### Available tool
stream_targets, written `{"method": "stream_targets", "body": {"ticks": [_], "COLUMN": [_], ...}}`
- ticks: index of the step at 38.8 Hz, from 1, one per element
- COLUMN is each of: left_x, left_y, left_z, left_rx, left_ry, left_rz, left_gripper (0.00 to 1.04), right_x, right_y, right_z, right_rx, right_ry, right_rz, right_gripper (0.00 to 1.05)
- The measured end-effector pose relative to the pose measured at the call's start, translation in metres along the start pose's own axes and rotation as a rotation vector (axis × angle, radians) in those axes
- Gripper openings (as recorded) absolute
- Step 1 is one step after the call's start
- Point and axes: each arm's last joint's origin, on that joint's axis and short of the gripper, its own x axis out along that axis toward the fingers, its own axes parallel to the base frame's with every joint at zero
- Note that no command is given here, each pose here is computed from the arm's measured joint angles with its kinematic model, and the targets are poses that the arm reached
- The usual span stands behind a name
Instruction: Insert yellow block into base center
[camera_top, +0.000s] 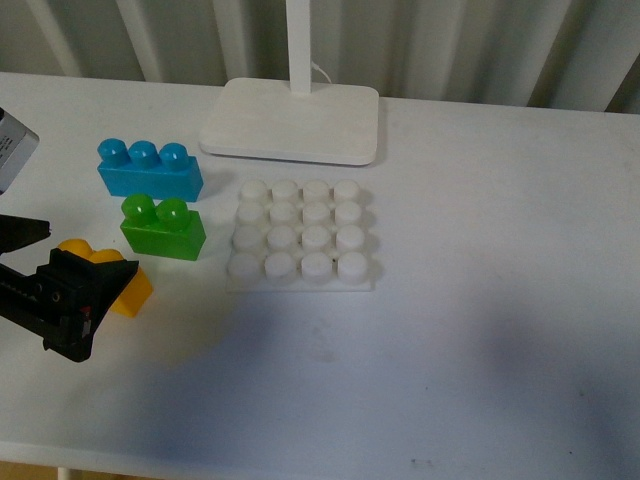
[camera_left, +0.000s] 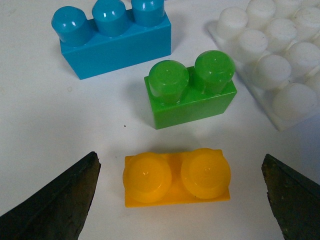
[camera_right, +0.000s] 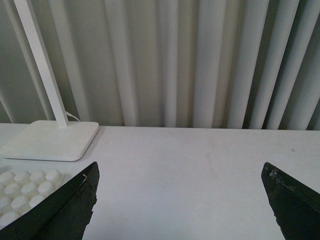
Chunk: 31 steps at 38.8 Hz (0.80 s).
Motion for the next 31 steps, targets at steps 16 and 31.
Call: {"method": "stream_targets", "body": {"ticks": [16, 31], "left_x": [0.008, 0.018], "left_y": [0.002, 0.011], "left_z": [-0.007, -0.011], "left_rx": [-0.017, -0.039], "left_ry": [0.035, 0.050], "left_rz": [-0.020, -0.010], "left_gripper": [0.98, 0.98], "right_x": [0.000, 0.000], "right_y": [0.000, 0.000], "right_z": [0.000, 0.000], "right_rx": [0.000, 0.000], "right_ry": [0.000, 0.000], "right_rz": [0.000, 0.000], "right_gripper": [0.95, 0.95]}}
